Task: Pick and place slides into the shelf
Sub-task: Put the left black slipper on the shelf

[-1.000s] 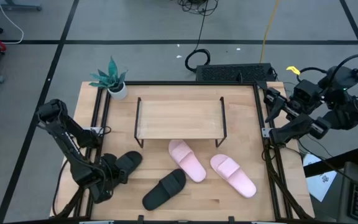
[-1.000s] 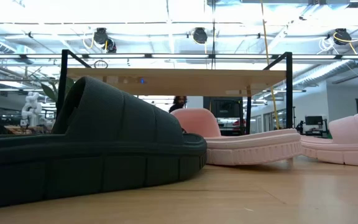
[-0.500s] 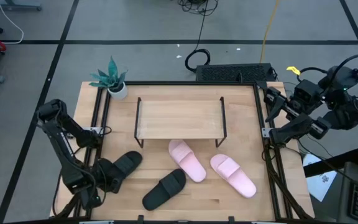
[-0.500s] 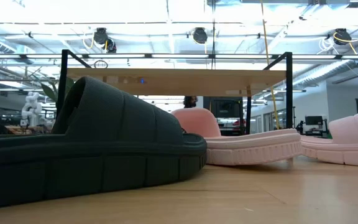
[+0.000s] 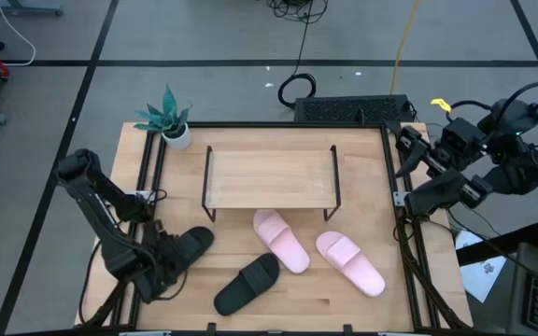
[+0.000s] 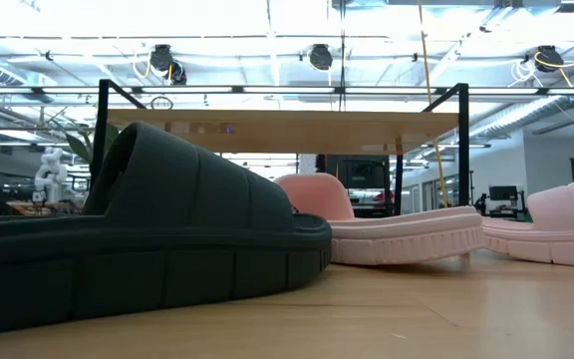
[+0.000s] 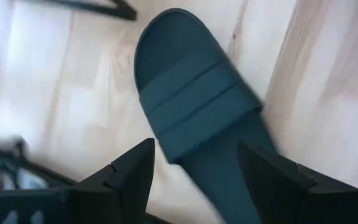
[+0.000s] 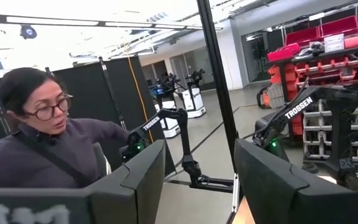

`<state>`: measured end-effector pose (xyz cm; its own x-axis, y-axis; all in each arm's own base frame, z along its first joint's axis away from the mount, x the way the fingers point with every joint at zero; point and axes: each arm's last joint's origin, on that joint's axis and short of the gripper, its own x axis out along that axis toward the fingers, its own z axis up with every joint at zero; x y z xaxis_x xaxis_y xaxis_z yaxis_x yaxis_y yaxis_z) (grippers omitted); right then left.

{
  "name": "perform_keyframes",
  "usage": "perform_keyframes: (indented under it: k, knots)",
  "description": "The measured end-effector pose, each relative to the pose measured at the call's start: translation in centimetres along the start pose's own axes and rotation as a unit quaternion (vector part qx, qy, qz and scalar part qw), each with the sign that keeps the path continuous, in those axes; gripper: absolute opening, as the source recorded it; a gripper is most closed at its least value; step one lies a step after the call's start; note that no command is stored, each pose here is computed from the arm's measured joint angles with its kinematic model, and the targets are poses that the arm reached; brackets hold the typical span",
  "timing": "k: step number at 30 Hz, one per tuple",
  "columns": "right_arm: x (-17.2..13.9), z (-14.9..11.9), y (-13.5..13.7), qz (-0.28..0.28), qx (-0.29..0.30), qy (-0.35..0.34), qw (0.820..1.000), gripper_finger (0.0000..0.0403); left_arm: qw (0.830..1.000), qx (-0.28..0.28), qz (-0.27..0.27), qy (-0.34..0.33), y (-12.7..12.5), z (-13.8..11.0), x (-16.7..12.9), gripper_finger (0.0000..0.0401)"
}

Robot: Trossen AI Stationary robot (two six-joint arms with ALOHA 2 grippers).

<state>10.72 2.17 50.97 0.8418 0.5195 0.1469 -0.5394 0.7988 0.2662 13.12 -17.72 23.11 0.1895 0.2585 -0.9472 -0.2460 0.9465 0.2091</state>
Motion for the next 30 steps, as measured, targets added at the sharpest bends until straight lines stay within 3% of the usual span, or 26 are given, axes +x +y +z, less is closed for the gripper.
perform_keyframes:
  k: [3, 6, 16, 30]
  knots:
    - [0.1, 0.0, -0.1, -0.001, 0.004, 0.001, 1.0, 0.0183, 0.996, 0.092, 0.008, 0.013, -0.3, -0.1, 0.5, 0.0229]
    - [0.1, 0.0, -0.1, 0.0, 0.004, 0.001, 1.0, 0.0183, 0.989, 0.142, 0.005, 0.036, -0.8, -0.2, 1.0, 0.0229]
    - [0.3, -0.1, -0.2, -0.001, -0.011, 0.004, 1.0, 0.0183, 0.982, 0.189, -0.005, 0.009, -2.7, 0.1, 2.2, 0.023]
    - [0.4, -0.1, -0.3, -0.015, -0.021, 0.001, 1.0, 0.0183, 0.962, 0.249, 0.101, 0.038, -5.0, -0.4, 6.5, 0.023]
